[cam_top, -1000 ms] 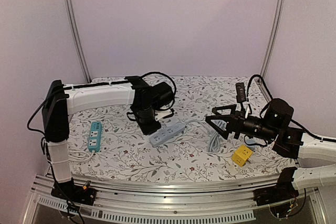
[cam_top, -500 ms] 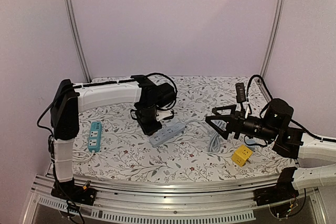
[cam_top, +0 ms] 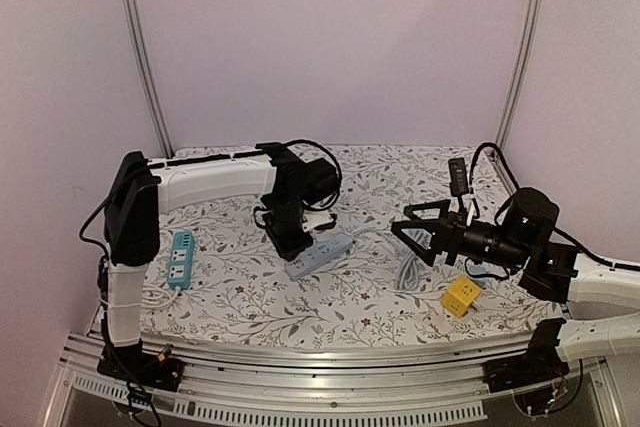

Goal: Insert the plug

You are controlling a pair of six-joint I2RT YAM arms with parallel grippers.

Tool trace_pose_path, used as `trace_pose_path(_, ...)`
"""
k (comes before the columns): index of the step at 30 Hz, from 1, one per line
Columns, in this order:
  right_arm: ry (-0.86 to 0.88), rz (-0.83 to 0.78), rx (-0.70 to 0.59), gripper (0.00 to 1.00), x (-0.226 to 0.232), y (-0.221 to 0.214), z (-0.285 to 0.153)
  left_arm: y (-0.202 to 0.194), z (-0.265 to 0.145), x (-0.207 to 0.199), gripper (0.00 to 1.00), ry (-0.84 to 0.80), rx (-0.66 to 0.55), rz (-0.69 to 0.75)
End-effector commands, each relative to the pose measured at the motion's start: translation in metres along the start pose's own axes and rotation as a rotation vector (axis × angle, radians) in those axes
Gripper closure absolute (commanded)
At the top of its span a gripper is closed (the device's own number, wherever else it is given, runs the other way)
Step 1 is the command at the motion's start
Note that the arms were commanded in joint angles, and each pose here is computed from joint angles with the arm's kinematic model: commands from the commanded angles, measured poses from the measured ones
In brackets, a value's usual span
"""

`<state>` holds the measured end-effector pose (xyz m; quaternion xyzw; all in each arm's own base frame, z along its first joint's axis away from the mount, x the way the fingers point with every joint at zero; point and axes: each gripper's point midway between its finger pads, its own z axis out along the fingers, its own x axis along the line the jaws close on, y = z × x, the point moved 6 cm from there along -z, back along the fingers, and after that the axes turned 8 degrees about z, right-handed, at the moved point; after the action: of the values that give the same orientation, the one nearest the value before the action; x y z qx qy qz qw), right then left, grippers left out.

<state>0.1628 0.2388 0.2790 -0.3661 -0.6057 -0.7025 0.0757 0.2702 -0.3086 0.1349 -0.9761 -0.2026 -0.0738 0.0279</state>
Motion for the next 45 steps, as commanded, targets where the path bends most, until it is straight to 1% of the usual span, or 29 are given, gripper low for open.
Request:
trace_pose_path(1,-0.014,0.006,0.009,0.01,-0.003,-0.004,-0.002,0.002,0.005,0.001,1.00,-0.022,0.026,0.020)
trace_pose_path(8,-0.010,0.005,0.007,0.01,-0.002,-0.003,-0.003,0.010,0.003,0.002,1.00,-0.028,0.022,0.033)
trace_pose_path(22,-0.004,0.006,0.010,0.01,-0.001,-0.004,-0.003,0.006,0.009,-0.001,1.00,-0.040,0.053,0.041)
trace_pose_path(37,-0.002,0.006,0.012,0.01,-0.001,-0.003,-0.002,0.013,0.007,-0.001,1.00,-0.049,0.031,0.034)
trace_pose_path(45,0.000,0.008,0.014,0.01,0.000,-0.004,-0.002,0.011,0.010,-0.002,1.00,-0.054,0.045,0.036)
